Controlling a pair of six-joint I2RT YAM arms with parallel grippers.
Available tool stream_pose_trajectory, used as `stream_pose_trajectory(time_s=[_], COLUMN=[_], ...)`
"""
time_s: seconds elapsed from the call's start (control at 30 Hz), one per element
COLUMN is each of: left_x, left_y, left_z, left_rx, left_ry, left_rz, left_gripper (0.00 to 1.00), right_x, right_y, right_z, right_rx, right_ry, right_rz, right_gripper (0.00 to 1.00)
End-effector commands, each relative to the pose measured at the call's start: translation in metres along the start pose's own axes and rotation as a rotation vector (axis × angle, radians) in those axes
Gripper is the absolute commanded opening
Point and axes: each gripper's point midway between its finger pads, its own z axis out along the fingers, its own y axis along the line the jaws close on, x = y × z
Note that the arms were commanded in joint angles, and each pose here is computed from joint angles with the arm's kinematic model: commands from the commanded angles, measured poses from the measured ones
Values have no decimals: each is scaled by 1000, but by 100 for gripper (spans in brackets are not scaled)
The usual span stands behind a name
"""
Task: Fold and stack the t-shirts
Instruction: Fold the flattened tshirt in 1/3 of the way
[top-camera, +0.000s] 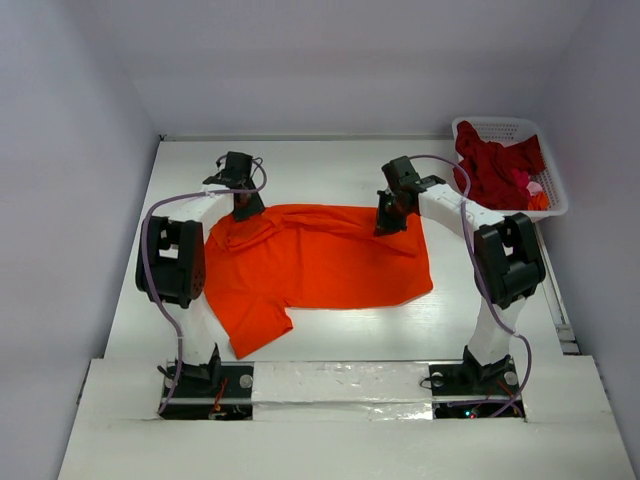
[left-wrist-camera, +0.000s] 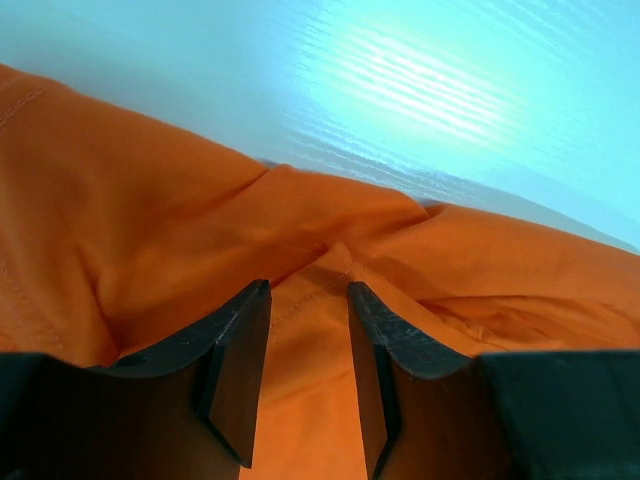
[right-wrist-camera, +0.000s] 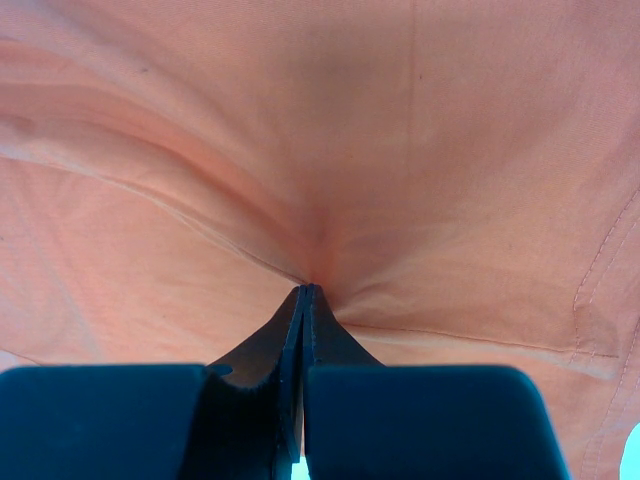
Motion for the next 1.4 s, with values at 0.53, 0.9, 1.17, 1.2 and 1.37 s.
stream_pose_trajectory(time_s=[0.53,0.9,1.17,1.2,1.37], left_x=[-10,-12,-19,-19,-18], left_y=[-8,-11,-8,-6,3], left_z=[13,9,-12,-16,-36], left_rx=[22,29,-8,-15,-48], left_ry=[-42,-41,-23,-20,-12], left_rz=[5,-7,-15,-14,0], left_gripper=[41,0,0,0,0], right_x=[-11,-11,-10,-9,-5], right_y=[13,13,15,16,17], right_z=[-13,-11,-16,-19,-23], right_rx=[-38,-39,-50,-54,-62], right_ry=[-53,-53,-48,-45,-38], right_rz=[-11,-7,-3,-3,4], right_gripper=[0,0,0,0,0])
